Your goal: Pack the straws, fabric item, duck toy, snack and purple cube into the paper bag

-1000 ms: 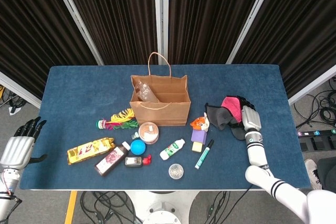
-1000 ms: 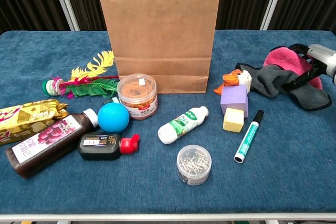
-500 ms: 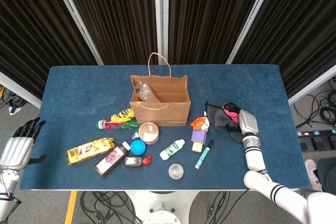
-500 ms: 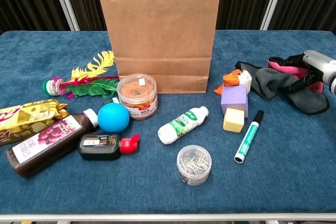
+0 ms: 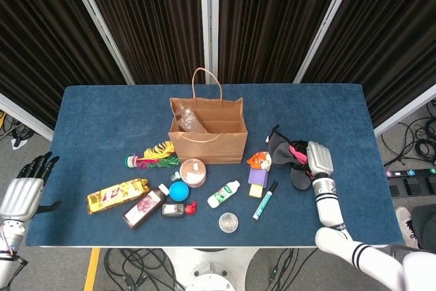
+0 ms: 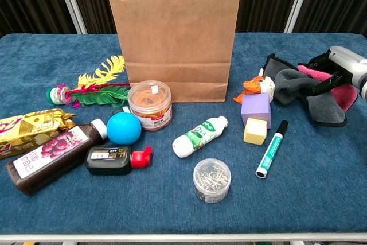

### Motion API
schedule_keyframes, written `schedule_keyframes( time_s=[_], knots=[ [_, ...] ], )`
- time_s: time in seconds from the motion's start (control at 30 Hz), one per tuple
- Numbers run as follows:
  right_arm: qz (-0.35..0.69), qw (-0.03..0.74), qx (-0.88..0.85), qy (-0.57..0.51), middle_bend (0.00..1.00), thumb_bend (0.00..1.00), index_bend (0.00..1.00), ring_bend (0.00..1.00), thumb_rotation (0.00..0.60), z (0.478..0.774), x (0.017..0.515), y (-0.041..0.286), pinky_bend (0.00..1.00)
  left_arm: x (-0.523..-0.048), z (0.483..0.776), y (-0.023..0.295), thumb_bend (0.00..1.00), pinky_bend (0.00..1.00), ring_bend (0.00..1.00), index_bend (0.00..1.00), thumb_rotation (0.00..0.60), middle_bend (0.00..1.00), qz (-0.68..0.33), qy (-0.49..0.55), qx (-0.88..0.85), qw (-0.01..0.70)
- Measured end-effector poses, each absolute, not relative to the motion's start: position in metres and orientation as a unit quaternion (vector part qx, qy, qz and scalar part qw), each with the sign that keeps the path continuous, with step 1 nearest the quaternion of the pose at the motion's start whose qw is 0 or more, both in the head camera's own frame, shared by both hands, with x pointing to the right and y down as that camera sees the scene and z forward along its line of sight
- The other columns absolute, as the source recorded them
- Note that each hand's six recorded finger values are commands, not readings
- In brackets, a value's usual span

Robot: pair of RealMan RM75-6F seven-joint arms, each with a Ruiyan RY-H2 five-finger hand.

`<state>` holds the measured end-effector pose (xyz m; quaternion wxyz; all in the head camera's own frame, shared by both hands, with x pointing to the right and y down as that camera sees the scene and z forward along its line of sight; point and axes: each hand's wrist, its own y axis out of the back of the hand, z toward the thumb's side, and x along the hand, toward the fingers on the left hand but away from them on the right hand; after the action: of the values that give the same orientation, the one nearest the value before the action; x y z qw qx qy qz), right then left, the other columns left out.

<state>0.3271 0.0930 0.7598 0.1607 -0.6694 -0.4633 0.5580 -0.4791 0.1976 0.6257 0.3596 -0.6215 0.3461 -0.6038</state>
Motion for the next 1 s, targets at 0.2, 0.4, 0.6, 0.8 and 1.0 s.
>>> schedule_keyframes(
  time_s=[0.2, 0.4, 0.6, 0.8, 1.0],
  knots=[
    [0.51, 0.192, -0.686, -0.483, 0.62, 0.38, 0.75, 0.58, 0.6, 0.724, 0.306, 0.08, 0.79, -0.477, 0.623, 0.197, 0.06, 0.17, 0.0, 0.08, 0.6, 0.03, -0.599, 0.351, -0.624, 0.359],
    [0.427, 0.243, -0.703, -0.515, 0.62, 0.38, 0.76, 0.58, 0.6, 0.649, 0.271, 0.055, 0.79, -0.475, 0.619, 0.196, 0.06, 0.17, 0.0, 0.08, 0.6, 0.03, -0.595, 0.355, -0.626, 0.359],
    [0.34, 0.335, -0.678, -0.559, 0.62, 0.38, 0.76, 0.58, 0.6, 0.533, 0.248, 0.02, 0.79, -0.474, 0.617, 0.194, 0.06, 0.17, 0.0, 0.08, 0.6, 0.03, -0.591, 0.357, -0.628, 0.359],
    [0.297, 0.408, -0.655, -0.562, 0.62, 0.38, 0.76, 0.58, 0.6, 0.462, 0.221, -0.012, 0.79, -0.47, 0.617, 0.193, 0.06, 0.17, 0.0, 0.08, 0.6, 0.03, -0.587, 0.359, -0.63, 0.36],
    [0.295, 0.45, -0.679, -0.5, 0.62, 0.38, 0.76, 0.58, 0.6, 0.476, 0.186, -0.035, 0.79, -0.473, 0.616, 0.194, 0.06, 0.17, 0.0, 0.08, 0.6, 0.03, -0.589, 0.363, -0.625, 0.361]
  ],
)
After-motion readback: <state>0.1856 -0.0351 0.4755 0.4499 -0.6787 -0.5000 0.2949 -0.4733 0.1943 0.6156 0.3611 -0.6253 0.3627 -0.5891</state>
